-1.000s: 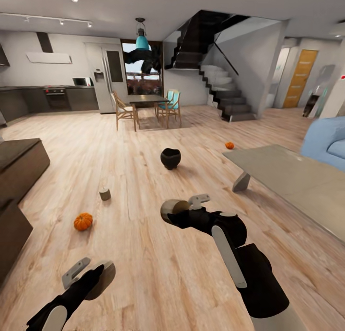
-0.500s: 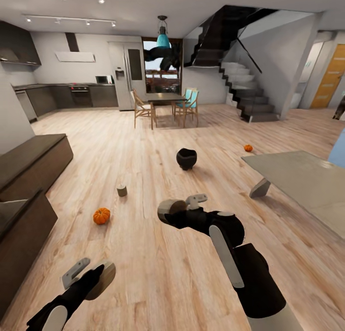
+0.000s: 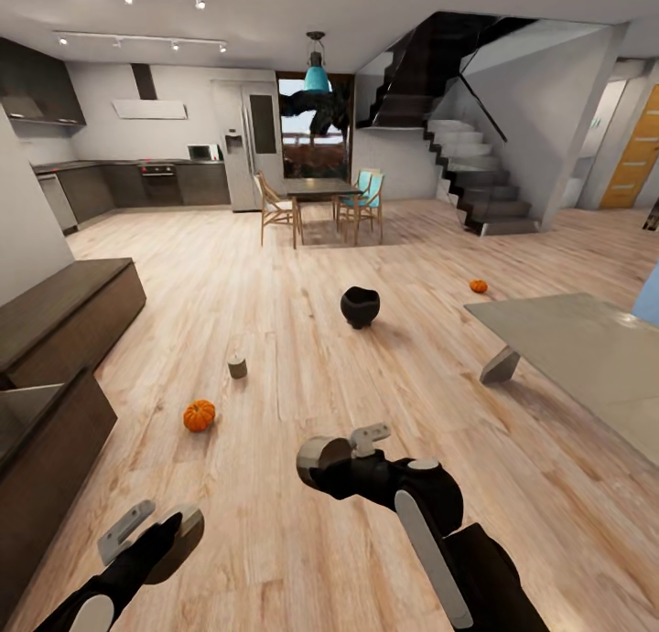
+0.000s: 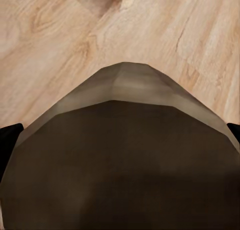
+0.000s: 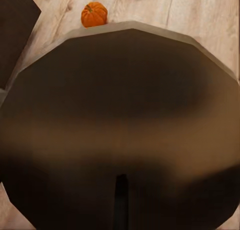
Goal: Place each of the two pumpkins and all three candles from the living room inside a cabinet in the living room (use any cabinet), then make sure every cabinet is closed, and position the cauldron so it is next to a table in the living room.
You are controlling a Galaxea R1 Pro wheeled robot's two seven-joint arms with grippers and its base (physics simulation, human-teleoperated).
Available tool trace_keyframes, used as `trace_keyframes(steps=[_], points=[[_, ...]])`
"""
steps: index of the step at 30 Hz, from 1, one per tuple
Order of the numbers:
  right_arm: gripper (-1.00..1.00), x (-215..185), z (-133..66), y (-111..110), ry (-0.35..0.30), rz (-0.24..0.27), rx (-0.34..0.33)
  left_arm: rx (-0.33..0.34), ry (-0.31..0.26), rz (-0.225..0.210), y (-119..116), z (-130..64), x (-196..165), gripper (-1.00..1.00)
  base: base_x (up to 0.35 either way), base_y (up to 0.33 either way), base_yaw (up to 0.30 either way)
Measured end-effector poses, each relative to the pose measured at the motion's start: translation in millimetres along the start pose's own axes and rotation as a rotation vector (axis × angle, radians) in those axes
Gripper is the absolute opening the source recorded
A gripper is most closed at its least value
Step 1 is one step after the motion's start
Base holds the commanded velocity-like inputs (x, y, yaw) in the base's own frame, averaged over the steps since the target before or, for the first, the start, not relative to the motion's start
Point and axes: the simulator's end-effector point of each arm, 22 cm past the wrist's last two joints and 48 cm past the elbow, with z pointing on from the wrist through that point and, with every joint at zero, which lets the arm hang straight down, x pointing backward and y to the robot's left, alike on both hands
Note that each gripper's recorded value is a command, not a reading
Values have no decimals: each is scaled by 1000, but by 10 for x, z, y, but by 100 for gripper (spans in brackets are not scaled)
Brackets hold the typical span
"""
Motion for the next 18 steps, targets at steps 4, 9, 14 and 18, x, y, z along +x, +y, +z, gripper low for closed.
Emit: trace_keyframes(steps=[4,9,14,18], points=[[-100,-134,-35,12,-33,4,2,33,34,27,-203,-118,-13,-100,0,0,178],[-100,-123,-31,-38,-32,-2,28,38,33,24,-225,-114,8,-100,0,0,279],[-100,-120,-32,-112,-31,-3,60,29,37,28,-189,-110,38,-100,130,-79,292],[-100,-115,-28,-123,-29,-3,65,24,41,29,-156,-112,63,-100,249,-150,294]])
